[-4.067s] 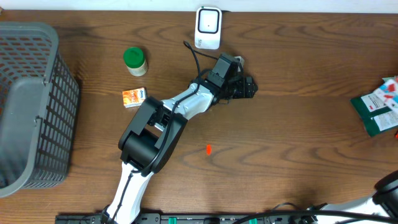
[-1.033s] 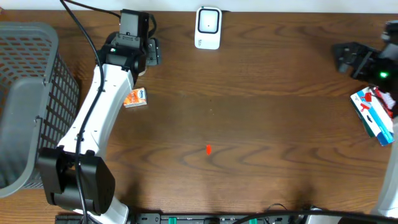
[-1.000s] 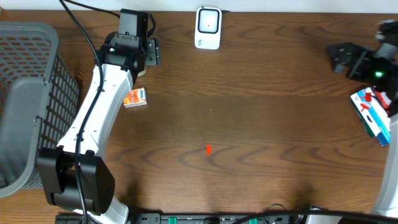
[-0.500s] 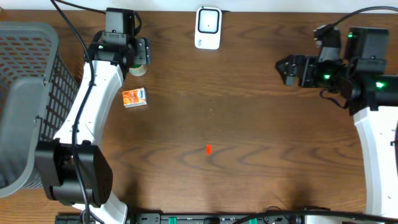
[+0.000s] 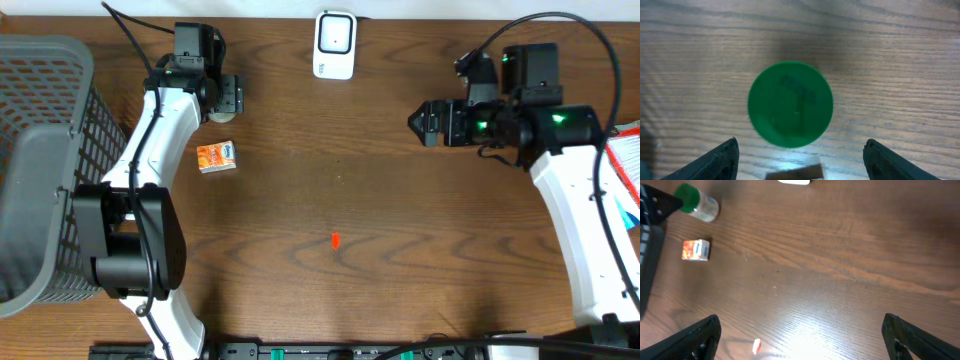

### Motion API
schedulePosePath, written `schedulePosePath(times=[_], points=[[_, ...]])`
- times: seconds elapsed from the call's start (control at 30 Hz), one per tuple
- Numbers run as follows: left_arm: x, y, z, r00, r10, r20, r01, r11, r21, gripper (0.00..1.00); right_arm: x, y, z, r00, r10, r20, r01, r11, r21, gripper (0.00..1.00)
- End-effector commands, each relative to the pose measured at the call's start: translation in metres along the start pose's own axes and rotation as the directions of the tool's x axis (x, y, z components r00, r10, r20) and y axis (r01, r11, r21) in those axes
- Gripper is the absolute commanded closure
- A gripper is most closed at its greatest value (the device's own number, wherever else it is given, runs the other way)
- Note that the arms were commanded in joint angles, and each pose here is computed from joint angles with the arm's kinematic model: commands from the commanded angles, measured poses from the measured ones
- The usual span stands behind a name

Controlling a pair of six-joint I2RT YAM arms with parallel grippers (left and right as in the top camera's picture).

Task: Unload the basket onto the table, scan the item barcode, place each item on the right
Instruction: 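Position the left gripper above the green-capped jar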

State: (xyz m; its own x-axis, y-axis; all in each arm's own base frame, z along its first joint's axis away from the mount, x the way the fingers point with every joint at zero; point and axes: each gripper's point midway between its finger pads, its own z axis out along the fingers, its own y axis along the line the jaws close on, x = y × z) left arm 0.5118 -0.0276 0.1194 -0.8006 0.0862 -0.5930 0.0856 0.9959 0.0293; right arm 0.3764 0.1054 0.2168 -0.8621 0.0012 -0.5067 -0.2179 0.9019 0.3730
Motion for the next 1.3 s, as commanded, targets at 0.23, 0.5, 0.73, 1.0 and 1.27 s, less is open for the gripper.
schedulePosePath(times=[0.23, 0.5, 0.73, 1.0, 1.27], points=[[0.002, -0.003, 0.023, 1.0, 0.029, 0.0, -0.029, 0.999, 0.021, 0.21, 0.023, 0.005, 0.036, 0.998, 0.008, -0.057, -0.009, 1.0, -0.018, 0.01], [-0.011, -0.002, 0.025, 0.998, 0.028, 0.051, -0.029, 0.999, 0.017, 0.21, 0.021, 0.011, 0.038, 0.999, -0.006, -0.046, 0.005, 1.0, -0.028, 0.01], [-0.01, 0.011, 0.025, 0.998, -0.041, 0.049, 0.04, 0.999, 0.004, 0.21, 0.021, 0.011, 0.038, 0.999, 0.0, -0.046, -0.002, 1.0, -0.028, 0.01], [-0.009, 0.017, 0.025, 0.997, -0.065, 0.046, 0.065, 0.998, -0.001, 0.02, 0.021, 0.011, 0.038, 0.999, 0.0, -0.046, -0.002, 1.0, -0.028, 0.01], [-0.01, 0.017, 0.025, 0.996, -0.068, 0.049, 0.068, 0.998, 0.0, 0.02, 0.021, 0.011, 0.038, 0.999, 0.0, -0.045, -0.001, 1.0, -0.028, 0.01]])
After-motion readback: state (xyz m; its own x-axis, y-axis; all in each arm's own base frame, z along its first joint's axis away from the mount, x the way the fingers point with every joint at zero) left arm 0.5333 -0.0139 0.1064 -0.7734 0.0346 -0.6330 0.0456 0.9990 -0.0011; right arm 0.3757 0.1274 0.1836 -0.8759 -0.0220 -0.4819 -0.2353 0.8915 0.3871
